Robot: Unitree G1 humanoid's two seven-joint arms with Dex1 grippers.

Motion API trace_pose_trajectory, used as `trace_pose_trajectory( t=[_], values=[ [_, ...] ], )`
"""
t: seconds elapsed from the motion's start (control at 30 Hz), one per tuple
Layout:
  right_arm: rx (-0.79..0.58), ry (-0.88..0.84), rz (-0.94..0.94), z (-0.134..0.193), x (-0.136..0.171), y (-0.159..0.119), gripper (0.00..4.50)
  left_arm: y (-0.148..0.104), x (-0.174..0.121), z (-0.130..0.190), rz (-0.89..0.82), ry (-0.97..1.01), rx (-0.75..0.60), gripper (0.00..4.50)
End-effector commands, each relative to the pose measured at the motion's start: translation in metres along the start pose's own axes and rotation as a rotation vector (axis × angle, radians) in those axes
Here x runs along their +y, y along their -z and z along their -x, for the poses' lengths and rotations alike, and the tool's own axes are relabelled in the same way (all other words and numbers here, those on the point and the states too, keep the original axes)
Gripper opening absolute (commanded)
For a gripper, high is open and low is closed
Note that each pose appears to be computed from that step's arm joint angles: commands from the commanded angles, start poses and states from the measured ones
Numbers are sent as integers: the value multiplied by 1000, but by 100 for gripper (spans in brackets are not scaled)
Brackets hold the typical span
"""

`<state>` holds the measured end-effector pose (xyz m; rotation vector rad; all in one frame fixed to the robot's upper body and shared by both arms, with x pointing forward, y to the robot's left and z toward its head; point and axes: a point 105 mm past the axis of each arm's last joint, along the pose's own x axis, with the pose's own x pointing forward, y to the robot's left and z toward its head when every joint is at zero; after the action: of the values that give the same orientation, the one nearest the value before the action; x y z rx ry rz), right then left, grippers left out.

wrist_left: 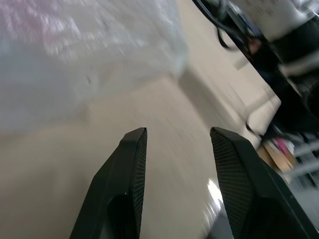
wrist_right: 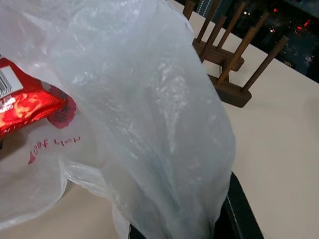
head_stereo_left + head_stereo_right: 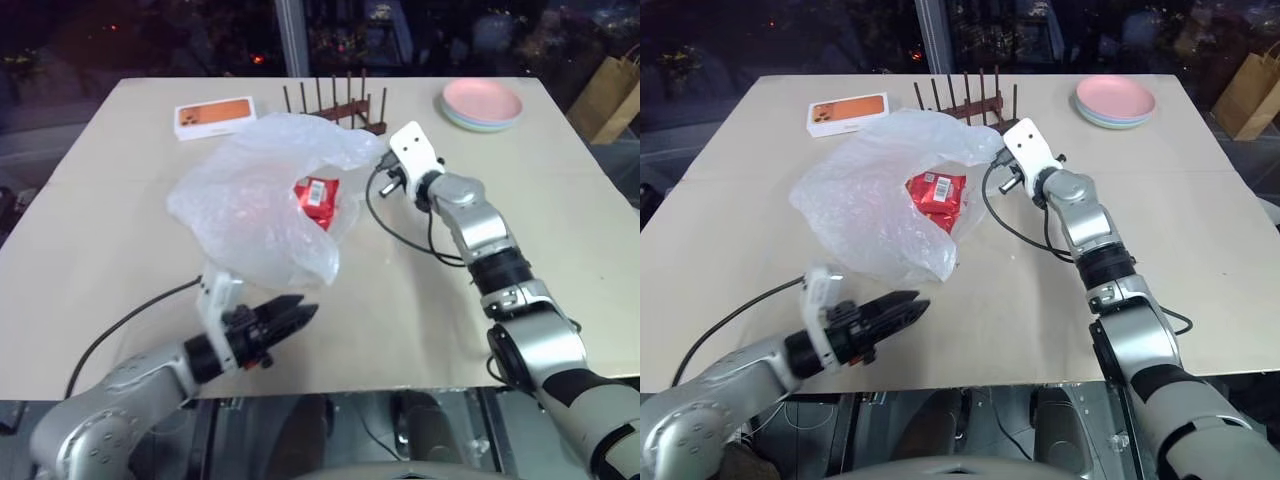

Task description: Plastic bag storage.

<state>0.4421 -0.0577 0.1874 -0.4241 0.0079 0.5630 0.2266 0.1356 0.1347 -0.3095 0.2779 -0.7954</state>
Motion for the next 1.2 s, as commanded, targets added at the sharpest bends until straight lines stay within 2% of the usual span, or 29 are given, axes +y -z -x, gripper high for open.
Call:
trace_pose_trajectory(
  t=[0.03,0.17,0.33,0.43,0.53,0.67,0.8,0.9,1.03,1.1,1.2],
  values=[
    [-43,11,42,6,-5,-18,0,-10,7,-24,-56,-44,-77,204],
    [-34,14,51,9,-6,-18,0,-16,16,-42,-139,-122,-103,204],
    [-29,15,49,10,-5,-18,0,-19,15,-65,-133,-137,-114,204],
    [-26,14,47,11,-3,-18,0,-30,10,-76,-46,-100,-197,121],
    [-21,12,48,11,-3,-16,0,-43,4,-71,19,-57,-277,2],
    [-19,10,48,10,-3,-16,0,-57,5,-57,49,-22,-332,2],
    [-27,7,46,8,-3,-18,0,-80,-10,-39,118,119,-385,2],
    [-50,17,45,8,-7,-27,0,-113,-18,-14,204,258,-471,2],
    [-126,38,-11,10,-22,-54,0,-174,-19,23,252,369,-632,2],
    [-234,48,-99,17,-39,-91,0,-228,-13,50,248,393,-814,2],
    [-406,74,-176,38,-68,-153,0,-287,-2,80,214,368,-1008,2]
  ],
)
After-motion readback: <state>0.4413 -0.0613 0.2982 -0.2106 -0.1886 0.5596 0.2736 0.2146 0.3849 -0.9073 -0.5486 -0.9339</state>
